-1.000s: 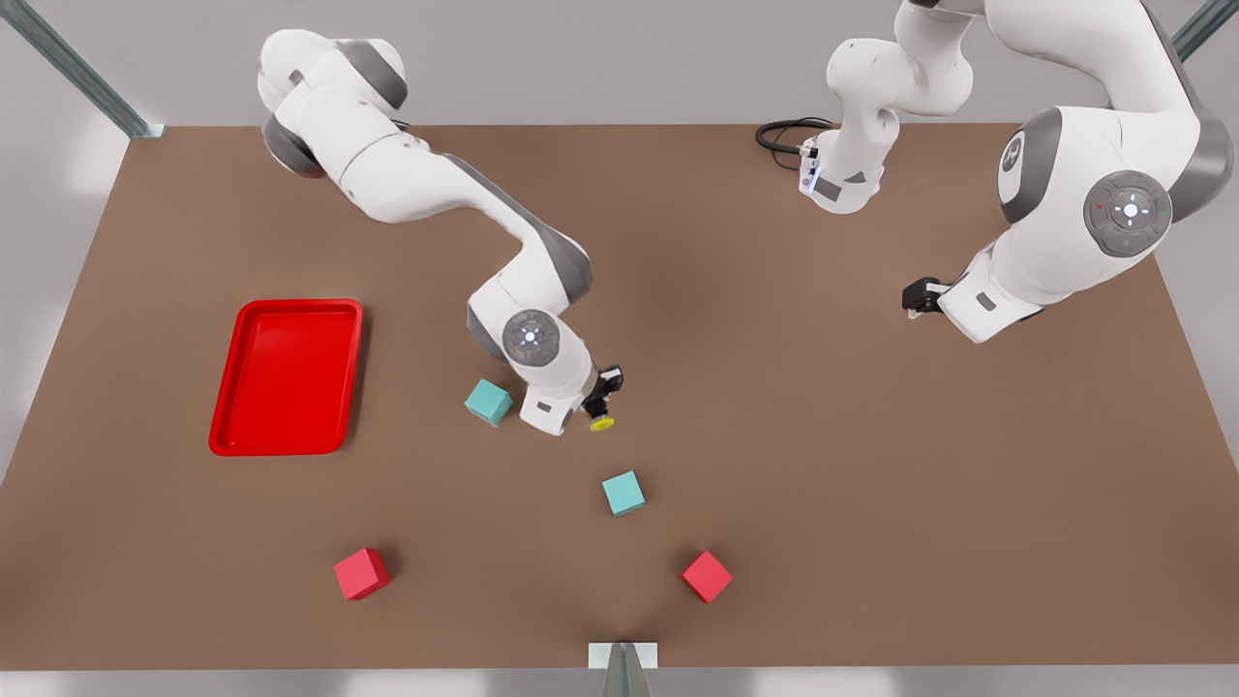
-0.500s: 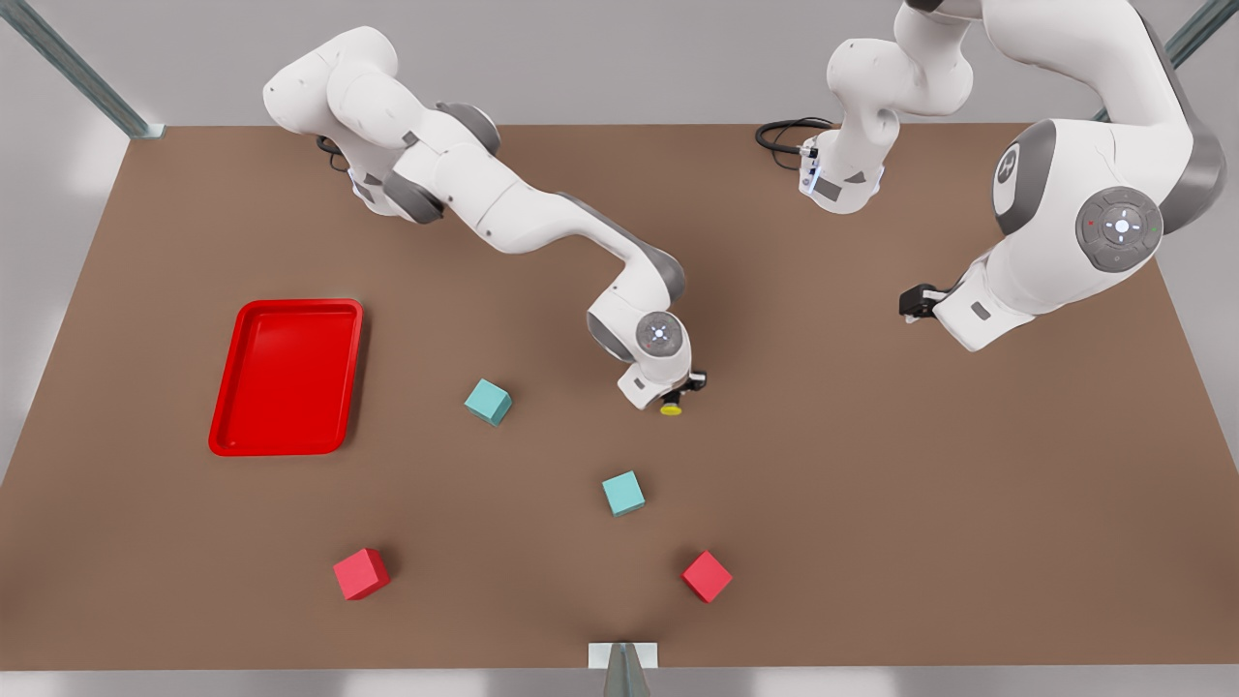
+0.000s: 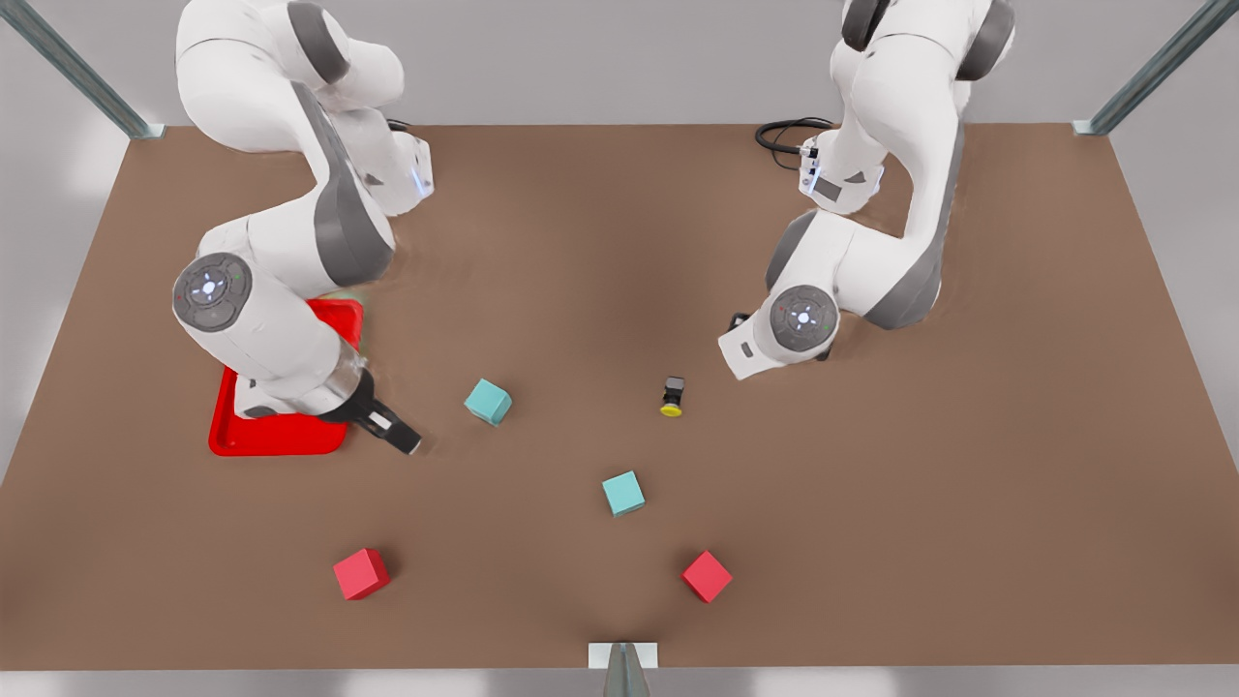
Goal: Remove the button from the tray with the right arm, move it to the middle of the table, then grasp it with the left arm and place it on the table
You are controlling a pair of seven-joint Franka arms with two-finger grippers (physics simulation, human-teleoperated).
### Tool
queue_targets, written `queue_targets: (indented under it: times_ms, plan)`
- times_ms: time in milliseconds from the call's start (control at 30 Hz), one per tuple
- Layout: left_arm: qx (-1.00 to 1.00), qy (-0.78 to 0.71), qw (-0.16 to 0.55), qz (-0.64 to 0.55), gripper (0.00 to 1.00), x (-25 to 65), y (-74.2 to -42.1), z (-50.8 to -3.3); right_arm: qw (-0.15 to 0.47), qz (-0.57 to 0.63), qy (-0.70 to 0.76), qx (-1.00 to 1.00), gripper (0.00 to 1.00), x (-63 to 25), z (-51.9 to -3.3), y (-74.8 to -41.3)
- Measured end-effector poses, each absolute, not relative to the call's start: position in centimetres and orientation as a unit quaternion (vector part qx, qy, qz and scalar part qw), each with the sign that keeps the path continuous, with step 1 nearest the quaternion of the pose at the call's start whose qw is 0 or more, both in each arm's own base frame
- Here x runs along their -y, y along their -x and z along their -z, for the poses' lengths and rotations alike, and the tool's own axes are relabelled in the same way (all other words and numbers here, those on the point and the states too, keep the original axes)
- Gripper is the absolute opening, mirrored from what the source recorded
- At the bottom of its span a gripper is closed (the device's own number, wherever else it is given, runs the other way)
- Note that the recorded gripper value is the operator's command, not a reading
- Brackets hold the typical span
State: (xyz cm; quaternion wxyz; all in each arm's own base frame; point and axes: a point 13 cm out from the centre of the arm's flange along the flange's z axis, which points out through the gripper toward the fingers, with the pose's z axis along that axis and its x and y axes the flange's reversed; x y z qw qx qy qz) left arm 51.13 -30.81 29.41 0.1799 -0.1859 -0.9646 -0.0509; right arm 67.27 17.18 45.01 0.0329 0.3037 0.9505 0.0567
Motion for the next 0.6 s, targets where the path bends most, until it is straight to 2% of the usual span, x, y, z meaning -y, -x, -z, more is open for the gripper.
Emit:
queue_targets:
  times_ms: [67,100,167,233,400,600]
  plan:
    - [0.964,0.181,0.190,0.048,1.00,34.7,-48.4,-22.8,0.017,-0.013,-0.316,-0.949,1.00,-7.8,-46.4,-62.4]
    - [0.965,0.174,0.188,0.048,1.00,35.6,-46.8,-19.6,0.010,-0.002,-0.310,-0.951,1.00,-5.5,-46.6,-61.1]
    - [0.973,0.166,0.158,0.041,1.00,37.6,-45.1,-15.0,-0.001,0.009,-0.283,-0.959,1.00,-3.9,-47.5,-59.8]
    - [0.980,0.159,0.118,0.032,1.00,38.7,-44.9,-12.3,-0.009,0.014,-0.246,-0.969,1.00,-4.0,-48.0,-59.1]
    - [0.990,0.137,0.038,0.001,1.00,41.4,-47.3,-8.1,-0.061,0.032,-0.167,-0.984,1.00,-4.3,-47.4,-56.6]
    - [0.994,0.100,-0.002,-0.035,1.00,43.4,-48.7,-6.8,-0.113,0.056,-0.101,-0.987,1.00,-3.3,-44.9,-55.5]
